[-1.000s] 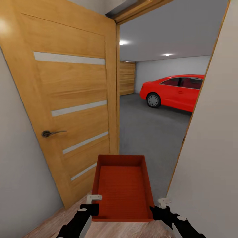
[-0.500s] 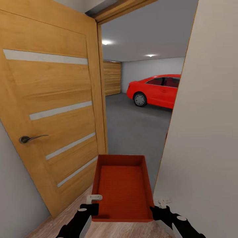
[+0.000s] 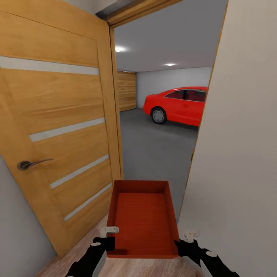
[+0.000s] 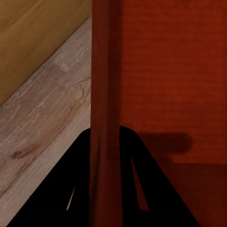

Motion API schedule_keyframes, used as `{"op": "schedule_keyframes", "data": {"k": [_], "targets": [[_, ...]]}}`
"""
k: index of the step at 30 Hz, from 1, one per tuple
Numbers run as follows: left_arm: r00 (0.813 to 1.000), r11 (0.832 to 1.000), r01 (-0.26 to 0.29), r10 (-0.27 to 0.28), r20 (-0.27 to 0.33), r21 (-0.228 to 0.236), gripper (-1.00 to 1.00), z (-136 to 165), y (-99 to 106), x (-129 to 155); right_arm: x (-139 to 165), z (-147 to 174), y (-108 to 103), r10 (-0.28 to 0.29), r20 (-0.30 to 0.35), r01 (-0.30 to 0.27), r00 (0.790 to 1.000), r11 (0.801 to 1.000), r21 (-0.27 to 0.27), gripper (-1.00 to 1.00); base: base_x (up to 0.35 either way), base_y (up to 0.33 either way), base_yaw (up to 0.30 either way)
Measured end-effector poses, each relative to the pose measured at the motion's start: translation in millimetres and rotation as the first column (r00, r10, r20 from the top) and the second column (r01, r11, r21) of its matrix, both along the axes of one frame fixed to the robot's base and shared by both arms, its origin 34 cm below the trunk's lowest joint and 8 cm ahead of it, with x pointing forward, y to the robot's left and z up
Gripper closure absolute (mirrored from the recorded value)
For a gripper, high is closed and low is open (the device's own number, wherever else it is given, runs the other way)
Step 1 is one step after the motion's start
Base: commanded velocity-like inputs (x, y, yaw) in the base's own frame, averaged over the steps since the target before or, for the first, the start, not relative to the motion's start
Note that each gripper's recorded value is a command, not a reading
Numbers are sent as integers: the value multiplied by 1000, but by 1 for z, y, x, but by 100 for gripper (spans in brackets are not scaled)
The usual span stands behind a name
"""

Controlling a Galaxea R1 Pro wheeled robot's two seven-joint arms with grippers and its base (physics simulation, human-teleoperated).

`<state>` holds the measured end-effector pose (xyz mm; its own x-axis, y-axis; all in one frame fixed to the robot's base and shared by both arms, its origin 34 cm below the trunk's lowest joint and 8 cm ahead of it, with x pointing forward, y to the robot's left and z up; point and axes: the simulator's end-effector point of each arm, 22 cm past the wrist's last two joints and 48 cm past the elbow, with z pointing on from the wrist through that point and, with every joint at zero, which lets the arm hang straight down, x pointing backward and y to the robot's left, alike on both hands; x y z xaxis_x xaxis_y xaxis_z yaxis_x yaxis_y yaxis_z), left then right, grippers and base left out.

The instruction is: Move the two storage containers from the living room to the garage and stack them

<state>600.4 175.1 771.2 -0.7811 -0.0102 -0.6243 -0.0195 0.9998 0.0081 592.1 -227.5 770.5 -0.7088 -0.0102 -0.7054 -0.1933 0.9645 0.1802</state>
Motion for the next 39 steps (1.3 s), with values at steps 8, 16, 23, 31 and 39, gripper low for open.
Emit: {"op": "schedule_keyframes", "data": {"k": [8,16,23,31,39], "targets": [[1000,1000,0,0,0,0,100,0,0,0,0,0,0,0,0,0,1000,1000,0,100,0,267,0],[1000,1000,0,0,0,0,100,0,0,0,0,0,0,0,0,0,1000,1000,0,100,0,127,0],[1000,1000,0,0,0,0,100,0,0,0,0,0,0,0,0,0,1000,1000,0,100,93,56,0],[1000,1000,0,0,1,0,100,0,0,0,0,0,0,0,1,0,1000,1000,0,100,257,143,0],[1000,1000,1,-1,0,0,100,0,0,0,0,0,0,0,0,0,1000,1000,0,100,105,42,0]]}}
